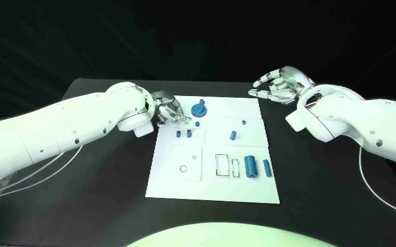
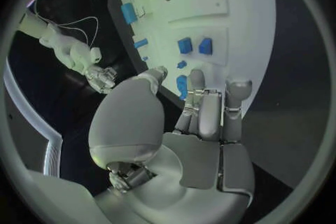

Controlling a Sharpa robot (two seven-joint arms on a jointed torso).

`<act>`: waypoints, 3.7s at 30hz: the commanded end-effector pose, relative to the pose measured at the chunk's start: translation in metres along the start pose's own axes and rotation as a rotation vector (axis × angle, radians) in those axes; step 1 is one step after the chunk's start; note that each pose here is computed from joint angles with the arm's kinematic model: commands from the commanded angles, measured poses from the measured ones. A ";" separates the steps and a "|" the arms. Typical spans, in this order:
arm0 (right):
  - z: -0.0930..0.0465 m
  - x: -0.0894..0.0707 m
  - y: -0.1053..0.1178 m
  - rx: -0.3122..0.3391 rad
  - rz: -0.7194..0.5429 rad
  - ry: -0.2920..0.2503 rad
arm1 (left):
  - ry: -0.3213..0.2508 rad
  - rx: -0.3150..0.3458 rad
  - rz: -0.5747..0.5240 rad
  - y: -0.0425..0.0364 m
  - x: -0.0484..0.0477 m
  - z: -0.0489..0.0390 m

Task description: Assemble the parts on the task board

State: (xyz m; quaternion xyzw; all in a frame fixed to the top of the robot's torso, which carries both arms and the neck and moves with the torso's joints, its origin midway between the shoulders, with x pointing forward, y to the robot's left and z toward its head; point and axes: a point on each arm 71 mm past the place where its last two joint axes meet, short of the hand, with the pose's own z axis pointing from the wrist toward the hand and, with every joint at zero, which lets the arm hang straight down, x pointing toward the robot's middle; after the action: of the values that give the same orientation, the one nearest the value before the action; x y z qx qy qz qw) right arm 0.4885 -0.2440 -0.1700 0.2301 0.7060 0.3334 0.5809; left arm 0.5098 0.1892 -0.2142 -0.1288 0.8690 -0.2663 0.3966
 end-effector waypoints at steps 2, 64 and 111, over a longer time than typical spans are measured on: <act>0.000 -0.001 0.000 -0.021 -0.006 -0.004 | -0.150 0.264 -0.100 -0.0233 -0.0102 -0.0028; 0.002 -0.003 0.007 -0.099 0.018 -0.054 | -0.078 0.264 0.521 -0.0387 0.0337 0.0434; 0.003 -0.001 0.008 -0.095 0.020 -0.041 | -0.132 0.327 0.481 -0.0390 0.0355 0.0454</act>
State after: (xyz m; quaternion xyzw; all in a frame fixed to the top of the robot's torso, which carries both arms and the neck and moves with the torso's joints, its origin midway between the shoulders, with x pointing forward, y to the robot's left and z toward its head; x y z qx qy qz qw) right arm 0.4915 -0.2407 -0.1640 0.2222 0.6727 0.3625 0.6055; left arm 0.5223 0.1278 -0.2423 0.1335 0.8064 -0.2738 0.5068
